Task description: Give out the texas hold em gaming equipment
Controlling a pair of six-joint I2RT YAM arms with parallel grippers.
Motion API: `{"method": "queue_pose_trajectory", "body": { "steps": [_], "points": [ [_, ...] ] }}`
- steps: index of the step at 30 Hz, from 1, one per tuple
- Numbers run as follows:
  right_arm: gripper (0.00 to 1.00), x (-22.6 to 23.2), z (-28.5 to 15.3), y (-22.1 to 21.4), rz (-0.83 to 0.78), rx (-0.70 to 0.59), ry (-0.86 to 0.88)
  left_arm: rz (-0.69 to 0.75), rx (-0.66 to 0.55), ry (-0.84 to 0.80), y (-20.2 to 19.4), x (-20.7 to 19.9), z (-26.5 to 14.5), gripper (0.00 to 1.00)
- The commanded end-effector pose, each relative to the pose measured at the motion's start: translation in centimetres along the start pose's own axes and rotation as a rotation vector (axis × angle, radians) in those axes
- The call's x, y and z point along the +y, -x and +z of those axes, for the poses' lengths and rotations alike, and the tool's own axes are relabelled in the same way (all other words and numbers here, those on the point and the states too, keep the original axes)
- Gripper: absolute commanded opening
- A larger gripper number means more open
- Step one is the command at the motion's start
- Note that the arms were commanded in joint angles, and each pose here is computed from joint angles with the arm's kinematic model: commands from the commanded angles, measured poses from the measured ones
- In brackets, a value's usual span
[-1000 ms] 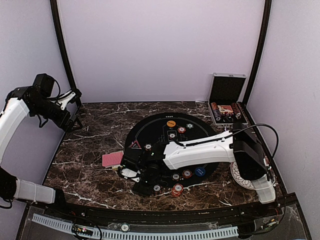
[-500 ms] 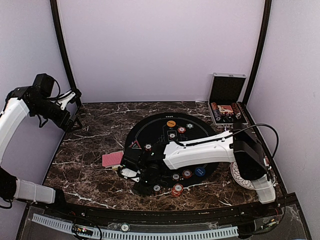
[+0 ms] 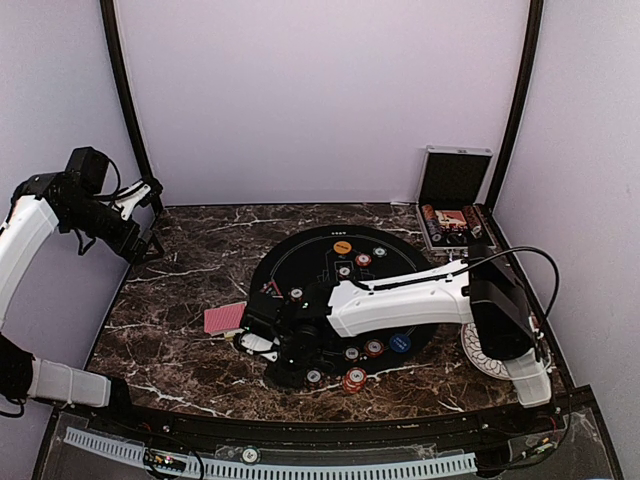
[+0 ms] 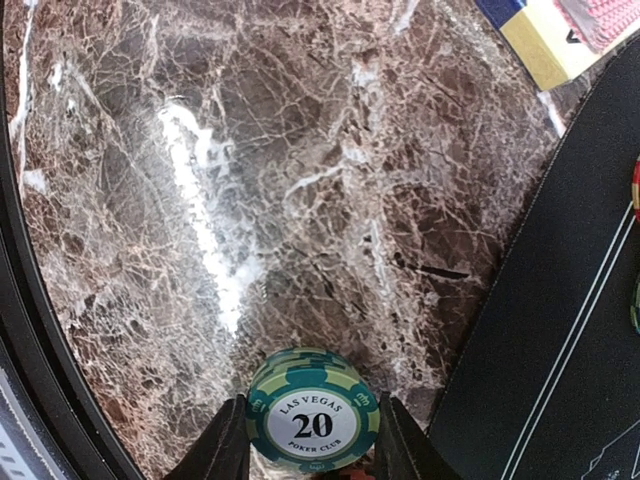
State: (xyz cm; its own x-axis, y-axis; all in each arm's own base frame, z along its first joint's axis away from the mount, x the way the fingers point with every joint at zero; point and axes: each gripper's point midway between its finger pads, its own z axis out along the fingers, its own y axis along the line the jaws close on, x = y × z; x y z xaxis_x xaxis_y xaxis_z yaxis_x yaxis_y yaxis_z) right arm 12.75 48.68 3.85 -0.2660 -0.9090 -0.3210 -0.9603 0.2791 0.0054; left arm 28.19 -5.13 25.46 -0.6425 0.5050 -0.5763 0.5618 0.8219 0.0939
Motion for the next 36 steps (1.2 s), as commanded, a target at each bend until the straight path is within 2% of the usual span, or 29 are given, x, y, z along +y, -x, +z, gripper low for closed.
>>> {"method": "queue_pose_trajectory", "body": {
  "steps": [1,9,22,28,36],
  "points": [
    [0.25,-0.8,-5.0,3.0,0.035,-0.127,-0.019,0.022,-0.028,0.010,0.7,-0.2,-1.1,0.99],
    [0.24,-5.7,-7.7,0.6,0.186,-0.146,-0.073,0.022,-0.023,0.007,0.6,-0.2,-1.0,0.99],
    [0.24,-16.5,-8.1,-11.8,0.539,-0.034,-0.265,0.022,-0.019,-0.015,0.7,-0.5,-0.5,0.99],
    [0.23,-19.6,-7.6,-16.2,0.676,0.022,-0.335,0.019,-0.016,-0.023,0.8,-0.5,-0.2,0.99],
    [0.22,-22.1,-7.5,-19.3,0.781,0.049,-0.390,0.022,-0.012,-0.028,0.6,-0.7,0.0,0.99]
  ]
}}
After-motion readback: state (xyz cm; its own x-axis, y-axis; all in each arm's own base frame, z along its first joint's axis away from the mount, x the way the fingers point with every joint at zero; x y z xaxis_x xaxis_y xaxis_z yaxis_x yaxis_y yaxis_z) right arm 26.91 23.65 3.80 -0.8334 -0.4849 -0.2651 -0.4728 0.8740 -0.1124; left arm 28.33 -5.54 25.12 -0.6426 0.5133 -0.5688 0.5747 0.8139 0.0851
